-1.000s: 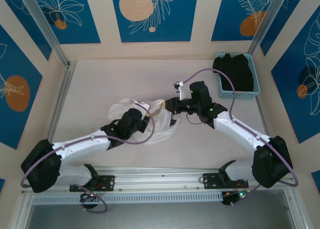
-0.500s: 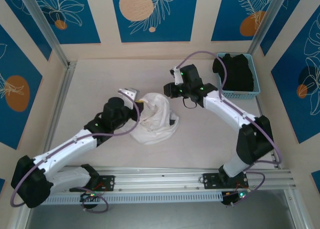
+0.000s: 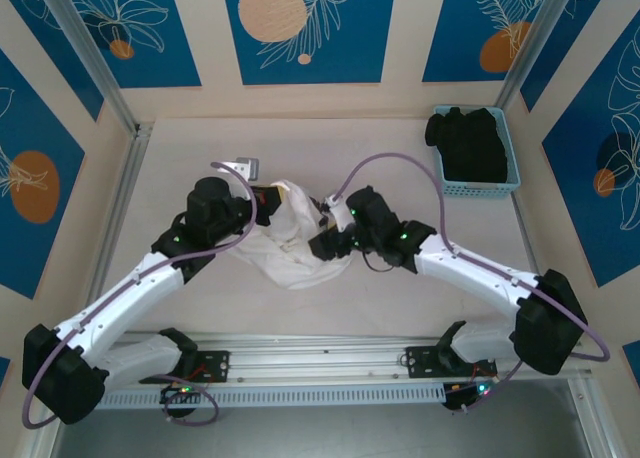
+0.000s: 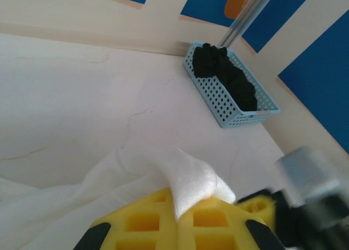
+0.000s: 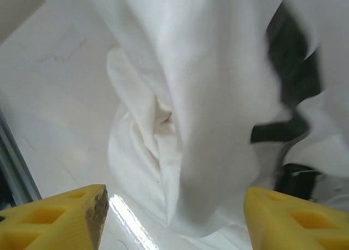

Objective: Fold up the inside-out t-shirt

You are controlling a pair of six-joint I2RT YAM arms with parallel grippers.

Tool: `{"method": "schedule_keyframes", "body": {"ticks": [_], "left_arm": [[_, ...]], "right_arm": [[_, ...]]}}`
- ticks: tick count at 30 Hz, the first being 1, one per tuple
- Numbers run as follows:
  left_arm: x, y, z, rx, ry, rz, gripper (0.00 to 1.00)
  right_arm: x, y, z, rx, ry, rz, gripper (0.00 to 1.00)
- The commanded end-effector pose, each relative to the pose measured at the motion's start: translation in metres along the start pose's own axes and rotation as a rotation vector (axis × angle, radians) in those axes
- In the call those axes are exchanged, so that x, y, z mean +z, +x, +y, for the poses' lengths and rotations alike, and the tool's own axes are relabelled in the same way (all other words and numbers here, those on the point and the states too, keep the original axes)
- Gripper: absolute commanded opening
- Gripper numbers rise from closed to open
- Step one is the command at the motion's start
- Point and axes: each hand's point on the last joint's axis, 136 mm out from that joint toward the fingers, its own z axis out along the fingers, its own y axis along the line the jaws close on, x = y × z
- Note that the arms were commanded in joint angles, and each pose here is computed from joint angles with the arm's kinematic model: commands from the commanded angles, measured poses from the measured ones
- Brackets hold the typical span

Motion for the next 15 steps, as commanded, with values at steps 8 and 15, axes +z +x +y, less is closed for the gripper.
{"method": "schedule_keyframes", "body": {"ticks": [8,15], "left_arm": [[-0.033,-0.062,-0.042,0.025,0.106,-0.124,0.0],[-0.052,-0.118,-0.079,0.086,0.189,-0.246,0.0]], "right_arm": [[0.009,-0.039,-0.043,-0.042,0.173,-0.07,0.12],[-0.128,-0.12,-0.053,-0.068,0.115,-0.366,0.01]]}}
